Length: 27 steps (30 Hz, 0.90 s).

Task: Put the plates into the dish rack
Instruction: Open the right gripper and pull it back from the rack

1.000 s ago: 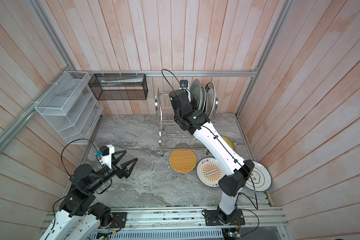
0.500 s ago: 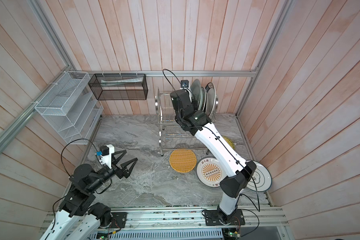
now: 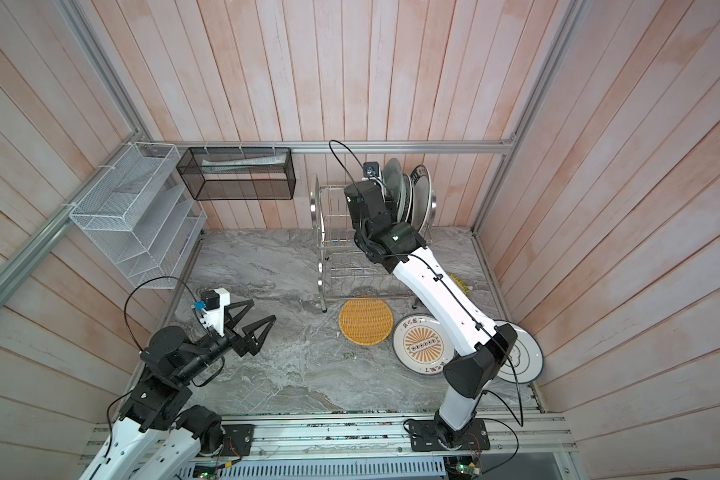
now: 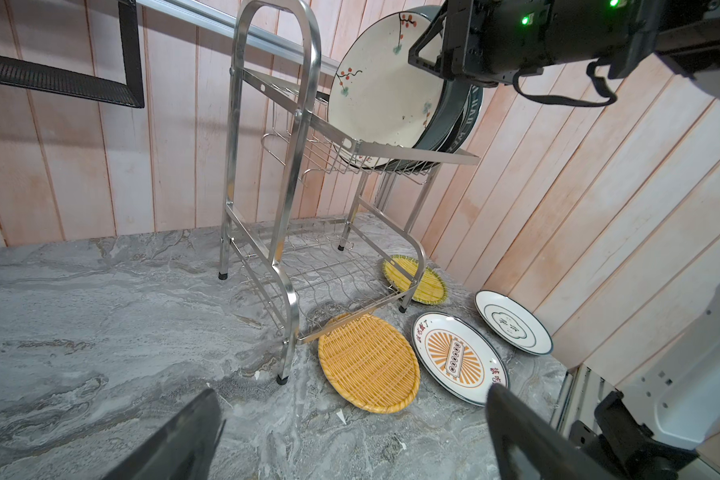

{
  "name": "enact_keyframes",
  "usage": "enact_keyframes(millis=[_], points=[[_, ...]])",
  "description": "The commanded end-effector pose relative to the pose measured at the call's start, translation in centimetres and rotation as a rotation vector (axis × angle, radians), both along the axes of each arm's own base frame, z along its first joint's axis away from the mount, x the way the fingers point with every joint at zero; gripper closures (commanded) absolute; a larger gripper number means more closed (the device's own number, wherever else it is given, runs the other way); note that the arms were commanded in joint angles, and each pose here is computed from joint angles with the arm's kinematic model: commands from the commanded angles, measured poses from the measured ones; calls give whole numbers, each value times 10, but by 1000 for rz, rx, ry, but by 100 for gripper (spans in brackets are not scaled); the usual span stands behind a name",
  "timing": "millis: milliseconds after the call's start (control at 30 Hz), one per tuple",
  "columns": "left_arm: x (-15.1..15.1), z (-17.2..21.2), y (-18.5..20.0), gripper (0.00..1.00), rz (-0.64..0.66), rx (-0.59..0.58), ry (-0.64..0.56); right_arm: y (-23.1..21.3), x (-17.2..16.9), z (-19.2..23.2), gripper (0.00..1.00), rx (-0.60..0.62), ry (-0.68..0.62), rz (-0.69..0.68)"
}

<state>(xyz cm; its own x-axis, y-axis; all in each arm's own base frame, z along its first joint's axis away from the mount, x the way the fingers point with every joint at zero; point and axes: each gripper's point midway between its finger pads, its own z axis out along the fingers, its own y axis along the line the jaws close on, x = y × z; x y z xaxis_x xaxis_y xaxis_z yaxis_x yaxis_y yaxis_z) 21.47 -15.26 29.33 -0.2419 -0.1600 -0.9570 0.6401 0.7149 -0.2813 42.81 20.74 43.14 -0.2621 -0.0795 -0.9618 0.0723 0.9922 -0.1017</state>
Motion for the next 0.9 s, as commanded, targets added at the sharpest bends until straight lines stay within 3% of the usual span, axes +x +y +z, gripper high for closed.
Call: enact_keyframes(millis=[0, 533, 867], points=[[0, 0, -2, 0, -13, -10, -1, -3, -9, 19, 44, 53, -38, 36], [2, -2, -2, 0, -11, -16, 12, -11, -55, 62, 17, 199, -121, 197], [15, -12, -2, 0, 25, -59, 140, -72, -116, 45, 8, 261, -146, 161]])
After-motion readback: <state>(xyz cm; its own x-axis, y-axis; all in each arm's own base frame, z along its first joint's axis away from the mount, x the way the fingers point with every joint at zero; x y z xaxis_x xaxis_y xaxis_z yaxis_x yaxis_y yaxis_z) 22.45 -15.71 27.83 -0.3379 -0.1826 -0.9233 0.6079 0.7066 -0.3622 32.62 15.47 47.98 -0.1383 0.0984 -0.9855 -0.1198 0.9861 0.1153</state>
